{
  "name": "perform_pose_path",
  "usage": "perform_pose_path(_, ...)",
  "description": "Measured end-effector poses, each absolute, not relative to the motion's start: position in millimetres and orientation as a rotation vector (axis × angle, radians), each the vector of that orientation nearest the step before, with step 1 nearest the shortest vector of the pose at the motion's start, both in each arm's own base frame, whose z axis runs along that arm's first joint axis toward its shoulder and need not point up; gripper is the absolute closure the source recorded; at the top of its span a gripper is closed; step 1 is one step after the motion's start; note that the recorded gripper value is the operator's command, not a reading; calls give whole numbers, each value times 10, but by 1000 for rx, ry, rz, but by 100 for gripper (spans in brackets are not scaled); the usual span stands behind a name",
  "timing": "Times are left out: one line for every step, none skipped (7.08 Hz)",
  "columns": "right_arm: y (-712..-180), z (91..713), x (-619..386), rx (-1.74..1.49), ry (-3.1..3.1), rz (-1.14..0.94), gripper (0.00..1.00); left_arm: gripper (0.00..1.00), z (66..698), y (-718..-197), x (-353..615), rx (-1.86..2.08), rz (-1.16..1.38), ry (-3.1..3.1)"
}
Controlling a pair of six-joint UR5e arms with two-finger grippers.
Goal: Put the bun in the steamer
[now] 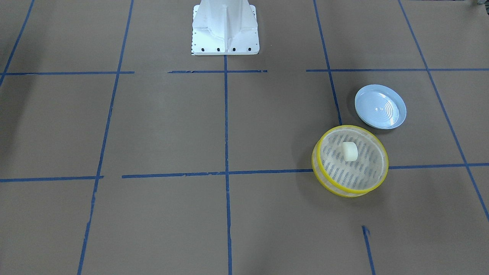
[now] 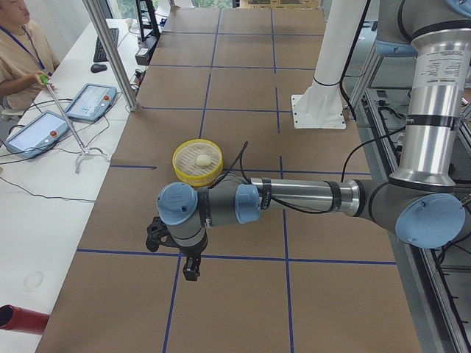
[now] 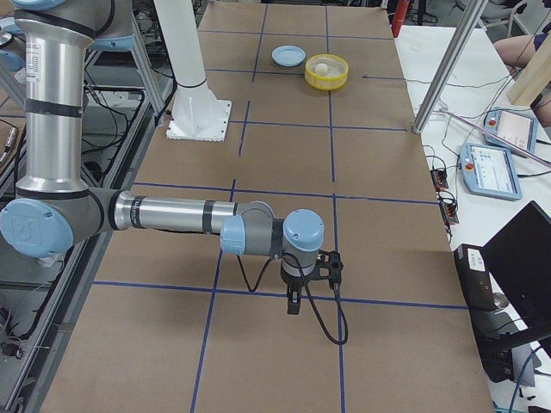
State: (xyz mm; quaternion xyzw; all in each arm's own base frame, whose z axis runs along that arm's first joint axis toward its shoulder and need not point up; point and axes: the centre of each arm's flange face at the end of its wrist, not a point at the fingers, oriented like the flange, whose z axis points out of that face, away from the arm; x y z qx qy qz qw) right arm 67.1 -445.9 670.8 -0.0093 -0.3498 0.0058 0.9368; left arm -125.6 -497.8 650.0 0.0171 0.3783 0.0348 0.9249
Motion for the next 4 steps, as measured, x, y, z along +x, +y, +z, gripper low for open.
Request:
perform_pose_path(-4459, 6708, 672, -19, -715, 12, 0, 0, 6510, -4987, -1253, 39, 74, 775)
perform_pose_path(-4459, 6708, 672, -19, -715, 12, 0, 0, 6587, -4983, -1250, 26, 68, 778)
perform_pose_path(-4459, 6708, 672, -19, -715, 12, 0, 0, 6692, -4977, -1242, 4, 56, 781)
perform_pose_path(-4459, 6708, 672, -19, -715, 12, 0, 0, 6736, -4990, -1238, -10, 42, 783)
